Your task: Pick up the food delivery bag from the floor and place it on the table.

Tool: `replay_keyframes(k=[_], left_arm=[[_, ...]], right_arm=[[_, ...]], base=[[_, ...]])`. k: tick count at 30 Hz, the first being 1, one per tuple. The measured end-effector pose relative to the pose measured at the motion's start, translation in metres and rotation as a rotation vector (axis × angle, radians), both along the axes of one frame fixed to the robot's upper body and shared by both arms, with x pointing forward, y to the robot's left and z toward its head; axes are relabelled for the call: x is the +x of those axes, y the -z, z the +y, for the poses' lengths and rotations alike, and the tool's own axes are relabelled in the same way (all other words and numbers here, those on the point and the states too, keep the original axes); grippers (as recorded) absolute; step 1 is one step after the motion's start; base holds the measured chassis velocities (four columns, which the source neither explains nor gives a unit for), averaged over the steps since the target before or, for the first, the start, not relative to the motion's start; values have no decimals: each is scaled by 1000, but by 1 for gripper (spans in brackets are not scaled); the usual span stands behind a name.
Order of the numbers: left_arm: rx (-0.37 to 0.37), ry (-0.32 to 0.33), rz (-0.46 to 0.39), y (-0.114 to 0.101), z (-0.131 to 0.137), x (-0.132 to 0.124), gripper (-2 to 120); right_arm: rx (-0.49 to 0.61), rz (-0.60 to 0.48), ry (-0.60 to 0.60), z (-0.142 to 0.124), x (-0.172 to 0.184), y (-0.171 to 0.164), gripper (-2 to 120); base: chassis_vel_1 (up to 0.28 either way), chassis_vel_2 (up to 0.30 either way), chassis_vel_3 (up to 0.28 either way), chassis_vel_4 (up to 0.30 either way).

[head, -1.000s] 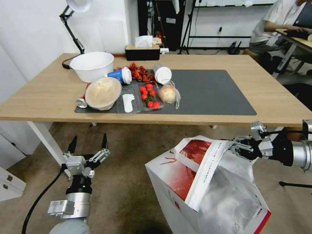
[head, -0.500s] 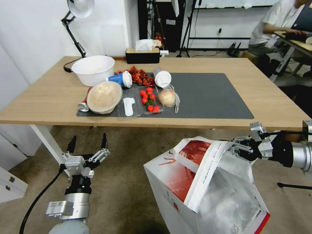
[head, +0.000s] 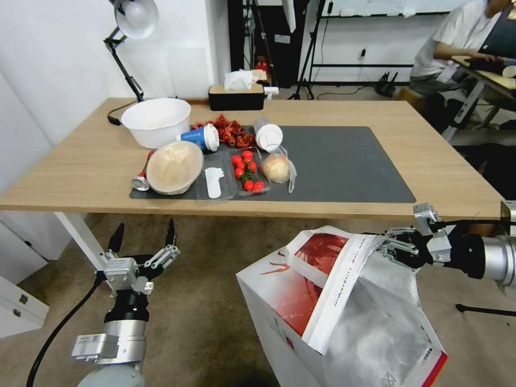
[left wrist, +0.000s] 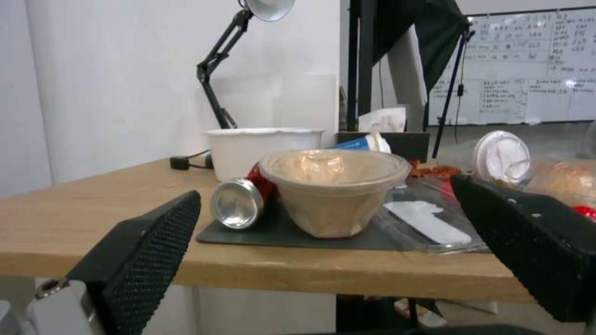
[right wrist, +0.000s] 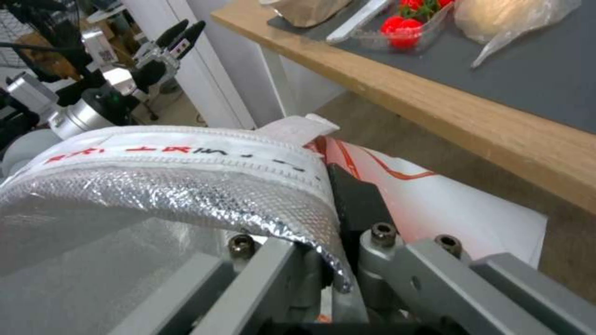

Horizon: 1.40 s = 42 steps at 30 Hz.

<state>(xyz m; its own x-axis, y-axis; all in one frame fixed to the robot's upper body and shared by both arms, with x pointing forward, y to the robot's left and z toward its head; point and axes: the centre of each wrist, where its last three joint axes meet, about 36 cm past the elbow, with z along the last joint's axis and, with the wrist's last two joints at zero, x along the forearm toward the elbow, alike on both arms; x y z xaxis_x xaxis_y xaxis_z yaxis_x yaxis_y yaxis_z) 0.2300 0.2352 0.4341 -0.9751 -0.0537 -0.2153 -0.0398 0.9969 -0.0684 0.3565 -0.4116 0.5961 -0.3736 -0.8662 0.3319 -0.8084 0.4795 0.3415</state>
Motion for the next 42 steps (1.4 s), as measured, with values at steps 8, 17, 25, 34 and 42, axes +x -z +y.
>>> replay_keyframes(k=[8,17,25,34,42], left_arm=[[1,-1,-2,0,0,0,100],[2,-3,-6,0,0,-1,100],[2,-4,-8,1,0,-2,100],[6,-6,-6,2,0,-2,100],[9,-4,-7,2,1,-2,100]], right_arm=[[1,-3,-1,0,0,0,0],[3,-4,-1,1,-2,1,0],[4,-8,-3,2,-3,1,0],[4,-12,0,0,-2,1,0],[3,-9,-2,0,-2,2,0]], base=[[0,0,0,0],[0,0,0,0],[0,0,0,0],[0,0,0,0],[0,0,0,0]])
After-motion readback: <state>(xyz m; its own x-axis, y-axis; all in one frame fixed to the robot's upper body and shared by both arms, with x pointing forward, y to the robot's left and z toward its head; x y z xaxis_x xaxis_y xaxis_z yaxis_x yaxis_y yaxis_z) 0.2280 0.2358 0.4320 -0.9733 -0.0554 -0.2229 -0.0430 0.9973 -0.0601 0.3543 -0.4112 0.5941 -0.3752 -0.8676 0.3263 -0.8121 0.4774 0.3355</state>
